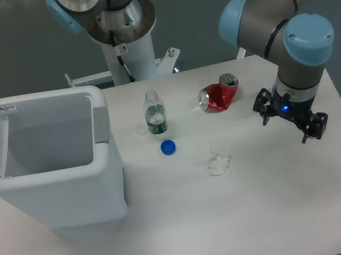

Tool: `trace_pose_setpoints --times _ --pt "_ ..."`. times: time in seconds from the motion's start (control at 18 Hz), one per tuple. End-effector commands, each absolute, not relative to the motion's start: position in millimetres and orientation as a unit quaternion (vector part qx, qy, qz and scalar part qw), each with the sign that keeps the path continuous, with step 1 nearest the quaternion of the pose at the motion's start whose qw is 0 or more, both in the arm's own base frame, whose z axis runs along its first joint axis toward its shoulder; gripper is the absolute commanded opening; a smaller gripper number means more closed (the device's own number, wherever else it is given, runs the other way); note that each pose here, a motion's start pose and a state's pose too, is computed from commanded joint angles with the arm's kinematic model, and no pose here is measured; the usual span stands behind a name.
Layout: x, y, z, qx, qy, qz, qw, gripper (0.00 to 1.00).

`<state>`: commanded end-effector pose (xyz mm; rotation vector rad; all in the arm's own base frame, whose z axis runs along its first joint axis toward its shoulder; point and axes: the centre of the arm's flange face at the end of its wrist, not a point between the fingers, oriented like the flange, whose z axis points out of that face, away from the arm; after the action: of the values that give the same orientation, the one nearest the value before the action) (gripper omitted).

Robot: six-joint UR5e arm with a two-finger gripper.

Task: Close the trash can
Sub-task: 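Raise the gripper up and away from the red can area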

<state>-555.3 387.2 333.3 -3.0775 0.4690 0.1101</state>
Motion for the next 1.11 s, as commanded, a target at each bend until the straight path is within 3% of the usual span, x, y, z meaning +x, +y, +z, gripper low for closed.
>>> trace_pose_setpoints --times 0.56,1.11 --pt "-546.3 383.6 342.1 -0.988 0.146 0.033 0.025 1.00" --pt "-501.5 370.6 364.4 -0.990 0.136 0.042 0.010 1.00"
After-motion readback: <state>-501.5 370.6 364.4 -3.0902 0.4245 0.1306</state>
